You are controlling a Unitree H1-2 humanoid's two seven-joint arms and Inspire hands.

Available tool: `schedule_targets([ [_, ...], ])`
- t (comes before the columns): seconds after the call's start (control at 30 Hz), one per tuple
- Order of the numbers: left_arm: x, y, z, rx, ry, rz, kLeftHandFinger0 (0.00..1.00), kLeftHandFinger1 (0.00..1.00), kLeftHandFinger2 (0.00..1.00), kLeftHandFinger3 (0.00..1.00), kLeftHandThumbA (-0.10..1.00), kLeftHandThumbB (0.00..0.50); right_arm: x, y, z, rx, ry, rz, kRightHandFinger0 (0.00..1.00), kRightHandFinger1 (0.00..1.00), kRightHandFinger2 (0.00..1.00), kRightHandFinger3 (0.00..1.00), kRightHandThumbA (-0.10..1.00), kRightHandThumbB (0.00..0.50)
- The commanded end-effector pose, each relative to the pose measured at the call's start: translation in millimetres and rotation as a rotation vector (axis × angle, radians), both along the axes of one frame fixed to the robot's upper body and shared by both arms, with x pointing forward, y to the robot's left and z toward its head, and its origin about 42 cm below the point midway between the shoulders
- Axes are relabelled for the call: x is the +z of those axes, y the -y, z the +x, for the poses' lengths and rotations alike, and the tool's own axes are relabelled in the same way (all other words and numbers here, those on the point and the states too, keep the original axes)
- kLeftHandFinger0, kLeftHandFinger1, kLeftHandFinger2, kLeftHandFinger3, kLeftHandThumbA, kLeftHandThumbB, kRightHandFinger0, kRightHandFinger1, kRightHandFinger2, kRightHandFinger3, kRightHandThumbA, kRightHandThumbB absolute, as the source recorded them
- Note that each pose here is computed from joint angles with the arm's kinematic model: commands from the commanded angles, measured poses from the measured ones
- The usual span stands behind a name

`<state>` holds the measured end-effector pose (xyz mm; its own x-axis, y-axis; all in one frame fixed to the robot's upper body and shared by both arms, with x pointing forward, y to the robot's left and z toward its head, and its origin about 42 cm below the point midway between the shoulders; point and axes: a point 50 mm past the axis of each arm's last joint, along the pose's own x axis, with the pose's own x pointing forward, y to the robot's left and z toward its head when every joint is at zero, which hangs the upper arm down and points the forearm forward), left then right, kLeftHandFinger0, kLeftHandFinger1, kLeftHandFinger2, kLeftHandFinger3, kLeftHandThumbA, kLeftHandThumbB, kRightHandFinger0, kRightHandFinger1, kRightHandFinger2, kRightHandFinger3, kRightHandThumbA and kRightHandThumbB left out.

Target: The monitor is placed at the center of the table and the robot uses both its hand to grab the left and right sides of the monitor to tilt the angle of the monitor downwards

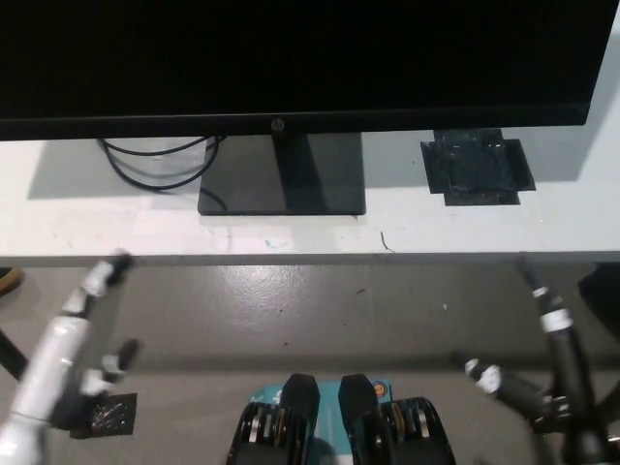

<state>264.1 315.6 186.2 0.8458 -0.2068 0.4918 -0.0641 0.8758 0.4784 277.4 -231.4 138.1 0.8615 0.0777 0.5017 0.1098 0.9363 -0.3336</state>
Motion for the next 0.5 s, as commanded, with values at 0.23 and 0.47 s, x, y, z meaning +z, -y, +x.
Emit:
schedule_targets([
  [0.23, 82, -89, -6, 0.119, 0.264, -0.028, 1.0, 1.0, 1.0, 1.0, 1.0, 0.48, 73, 53, 25, -0.189, 0.378, 0.033, 1.0, 1.0, 1.0, 1.0, 1.0, 0.385],
  [0.47, 100, -129, -1, 0.178, 0.273, -0.016, 1.0, 1.0, 1.0, 1.0, 1.0, 0.499, 100, 78, 61, -0.188, 0.38, 0.038, 1.0, 1.0, 1.0, 1.0, 1.0, 0.361],
])
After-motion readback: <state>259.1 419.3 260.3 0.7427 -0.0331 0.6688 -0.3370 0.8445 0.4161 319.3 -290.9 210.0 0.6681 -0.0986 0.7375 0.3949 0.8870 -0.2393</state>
